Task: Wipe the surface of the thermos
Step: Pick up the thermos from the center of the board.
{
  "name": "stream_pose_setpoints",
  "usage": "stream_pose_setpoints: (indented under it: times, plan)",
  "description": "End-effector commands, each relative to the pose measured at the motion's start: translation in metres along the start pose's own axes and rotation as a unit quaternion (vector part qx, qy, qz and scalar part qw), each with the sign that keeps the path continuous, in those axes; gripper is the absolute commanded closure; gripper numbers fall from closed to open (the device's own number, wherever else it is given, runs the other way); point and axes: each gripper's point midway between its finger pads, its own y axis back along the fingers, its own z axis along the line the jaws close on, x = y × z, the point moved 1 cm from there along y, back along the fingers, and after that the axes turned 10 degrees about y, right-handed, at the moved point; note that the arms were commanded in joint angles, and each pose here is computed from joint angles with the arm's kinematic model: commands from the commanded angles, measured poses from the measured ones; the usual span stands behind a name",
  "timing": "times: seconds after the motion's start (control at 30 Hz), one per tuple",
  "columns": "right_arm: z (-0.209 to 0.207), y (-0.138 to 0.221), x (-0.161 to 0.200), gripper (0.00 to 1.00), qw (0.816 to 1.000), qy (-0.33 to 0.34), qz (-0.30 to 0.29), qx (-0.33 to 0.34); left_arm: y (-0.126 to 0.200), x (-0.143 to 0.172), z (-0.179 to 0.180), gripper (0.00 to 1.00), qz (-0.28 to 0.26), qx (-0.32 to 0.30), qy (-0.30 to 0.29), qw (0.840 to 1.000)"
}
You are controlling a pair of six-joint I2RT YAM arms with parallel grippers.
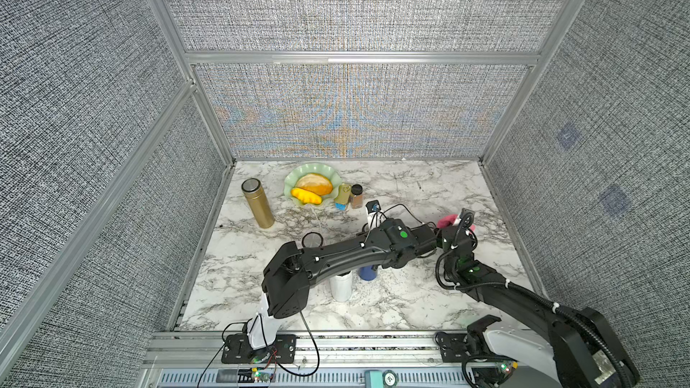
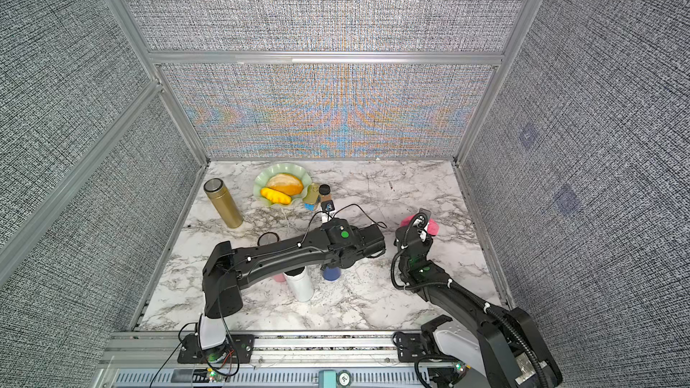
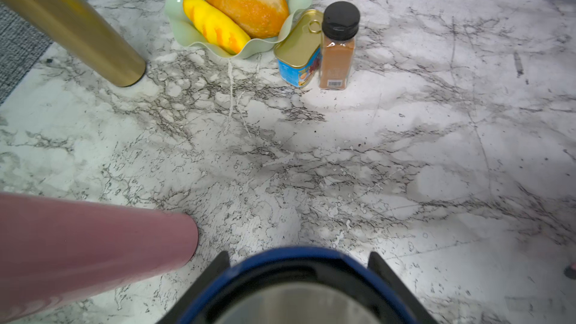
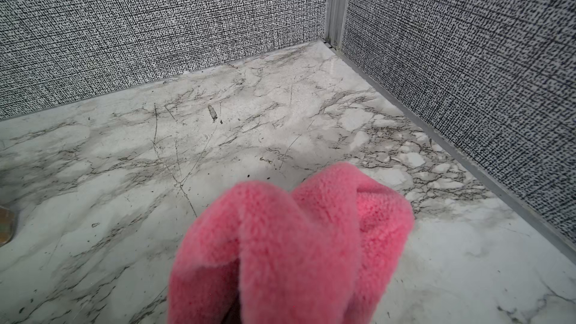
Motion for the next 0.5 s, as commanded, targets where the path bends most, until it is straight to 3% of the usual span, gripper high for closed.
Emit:
stream_pose_setpoints:
  times: [0.0, 0.13, 0.23, 0.33, 0.47]
  plan:
    - [0.001, 0.000, -0.003, 1.00, 1.000, -0.009, -0.007, -0.002, 0.029, -0.043, -0.025, 1.00, -0.056, 0.089, -0.024, 0.994]
    - [0.001, 0.000, -0.003, 1.00, 1.000, -0.008, -0.007, -0.001, 0.068, -0.074, -0.062, 1.00, -0.102, 0.233, -0.074, 0.964]
    - [0.001, -0.001, -0.003, 1.00, 1.000, -0.007, -0.006, 0.000, 0.095, -0.095, -0.073, 1.00, -0.141, 0.304, -0.088, 0.938]
    - [0.001, -0.001, -0.002, 1.00, 1.000, -0.007, -0.005, 0.000, 0.107, -0.110, -0.077, 1.00, -0.169, 0.325, -0.108, 0.924]
    - [-0.001, 0.000, -0.004, 1.00, 1.000, -0.013, -0.009, 0.003, 0.117, -0.109, -0.091, 1.00, -0.193, 0.353, -0.177, 0.898]
